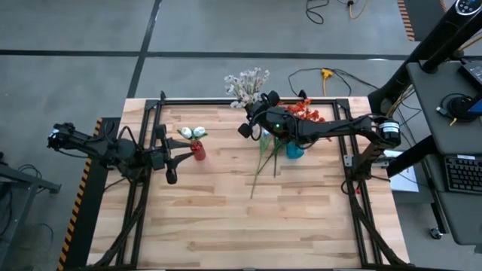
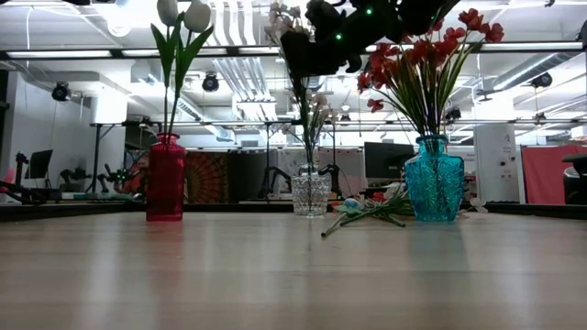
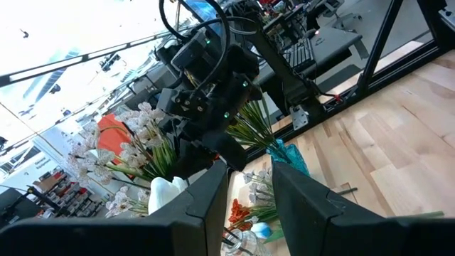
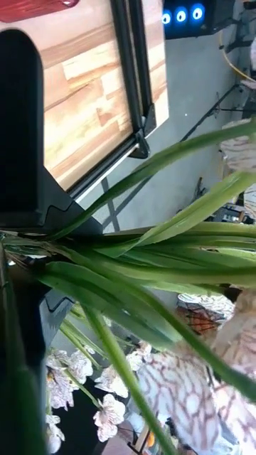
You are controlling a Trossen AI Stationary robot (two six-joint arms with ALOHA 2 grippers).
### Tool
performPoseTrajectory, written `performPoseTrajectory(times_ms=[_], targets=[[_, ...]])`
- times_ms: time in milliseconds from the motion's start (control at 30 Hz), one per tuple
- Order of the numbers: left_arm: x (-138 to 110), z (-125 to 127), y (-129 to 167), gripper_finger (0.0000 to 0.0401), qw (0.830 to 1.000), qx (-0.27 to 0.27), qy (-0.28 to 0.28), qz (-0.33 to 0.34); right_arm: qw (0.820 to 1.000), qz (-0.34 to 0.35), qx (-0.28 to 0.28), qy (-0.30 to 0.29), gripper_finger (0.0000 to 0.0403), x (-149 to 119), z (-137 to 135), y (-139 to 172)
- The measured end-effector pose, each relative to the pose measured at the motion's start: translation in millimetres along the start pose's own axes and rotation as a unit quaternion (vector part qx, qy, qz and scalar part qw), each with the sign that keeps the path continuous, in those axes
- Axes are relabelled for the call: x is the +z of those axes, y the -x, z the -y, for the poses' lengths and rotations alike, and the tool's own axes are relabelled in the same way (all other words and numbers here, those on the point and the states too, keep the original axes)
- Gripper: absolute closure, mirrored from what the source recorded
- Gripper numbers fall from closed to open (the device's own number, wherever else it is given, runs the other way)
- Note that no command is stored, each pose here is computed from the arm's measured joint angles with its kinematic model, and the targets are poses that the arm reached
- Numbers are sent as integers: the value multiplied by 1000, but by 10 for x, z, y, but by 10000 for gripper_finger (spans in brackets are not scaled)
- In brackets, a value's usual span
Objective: Sort flowers into vase by color
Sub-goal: Put the left white flowers into the transparent vase
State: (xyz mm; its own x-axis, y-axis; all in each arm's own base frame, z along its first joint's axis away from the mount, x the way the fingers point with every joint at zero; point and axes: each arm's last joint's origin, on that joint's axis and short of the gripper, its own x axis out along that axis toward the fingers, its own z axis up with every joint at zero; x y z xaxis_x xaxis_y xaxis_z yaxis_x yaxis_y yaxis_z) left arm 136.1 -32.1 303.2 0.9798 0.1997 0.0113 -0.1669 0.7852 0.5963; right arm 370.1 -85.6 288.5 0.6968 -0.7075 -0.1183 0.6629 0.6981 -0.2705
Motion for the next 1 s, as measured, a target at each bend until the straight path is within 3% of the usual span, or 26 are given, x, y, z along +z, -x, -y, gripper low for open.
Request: performPoseTrajectory(times_ms=[167, 533, 1000], targets=[[-1, 1, 0, 304, 1000, 0, 0, 0, 1000, -20, 4, 2, 353, 22, 1, -4], [-1, 1, 0, 304, 1000, 0, 0, 0, 999, -43, 5, 5, 227, 83, 11, -6], [-1, 1, 0, 304, 1000, 0, 0, 0, 993, -113, -17, 39, 138, 349, 0, 112]])
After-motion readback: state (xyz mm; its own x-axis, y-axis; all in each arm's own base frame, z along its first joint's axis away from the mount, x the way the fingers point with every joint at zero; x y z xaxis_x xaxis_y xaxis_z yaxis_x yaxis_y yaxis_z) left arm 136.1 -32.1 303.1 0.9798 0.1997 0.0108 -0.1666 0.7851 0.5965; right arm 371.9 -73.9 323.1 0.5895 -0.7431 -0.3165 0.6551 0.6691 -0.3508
